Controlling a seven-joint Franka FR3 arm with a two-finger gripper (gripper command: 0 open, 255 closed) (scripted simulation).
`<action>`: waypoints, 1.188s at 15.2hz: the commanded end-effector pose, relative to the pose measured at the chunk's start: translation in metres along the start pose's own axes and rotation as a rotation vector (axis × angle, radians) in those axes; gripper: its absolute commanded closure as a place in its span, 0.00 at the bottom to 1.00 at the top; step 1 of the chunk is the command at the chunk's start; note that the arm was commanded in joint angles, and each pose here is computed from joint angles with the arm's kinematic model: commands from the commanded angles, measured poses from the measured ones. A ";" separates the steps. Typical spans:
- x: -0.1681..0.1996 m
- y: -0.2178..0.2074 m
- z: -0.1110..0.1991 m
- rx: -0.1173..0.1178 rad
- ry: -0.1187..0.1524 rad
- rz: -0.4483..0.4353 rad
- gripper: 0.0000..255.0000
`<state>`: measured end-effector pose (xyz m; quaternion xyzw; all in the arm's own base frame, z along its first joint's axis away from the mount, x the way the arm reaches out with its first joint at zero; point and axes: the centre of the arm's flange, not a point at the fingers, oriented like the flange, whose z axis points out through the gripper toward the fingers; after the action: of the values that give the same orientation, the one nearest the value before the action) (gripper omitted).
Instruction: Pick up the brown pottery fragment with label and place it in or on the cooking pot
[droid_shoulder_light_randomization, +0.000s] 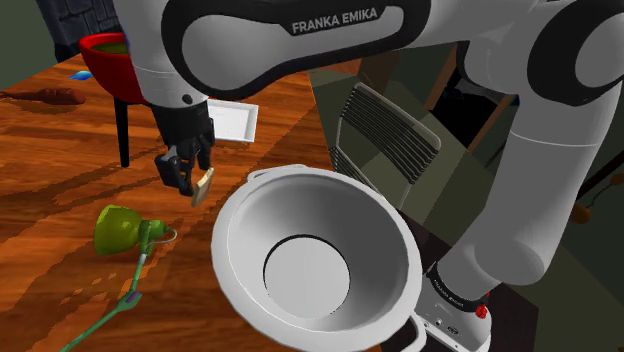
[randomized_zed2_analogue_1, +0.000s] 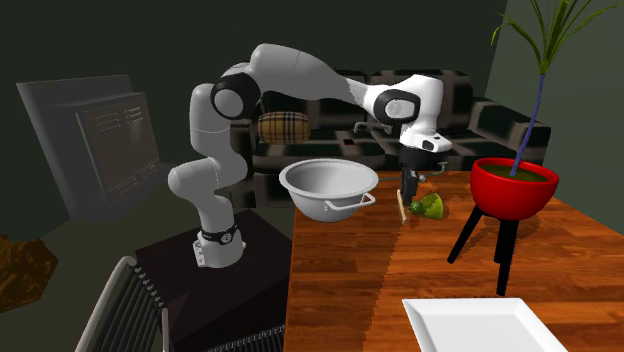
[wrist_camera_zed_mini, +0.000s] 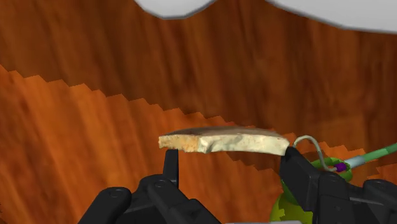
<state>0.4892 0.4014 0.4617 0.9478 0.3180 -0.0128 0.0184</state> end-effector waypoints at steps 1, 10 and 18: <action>-0.001 0.001 -0.011 0.000 0.000 0.000 1.00; -0.002 0.002 -0.059 0.000 0.000 0.000 1.00; -0.004 0.003 -0.101 0.000 0.000 0.000 1.00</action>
<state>0.4885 0.4013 0.5571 0.9478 0.3180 -0.0127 0.0184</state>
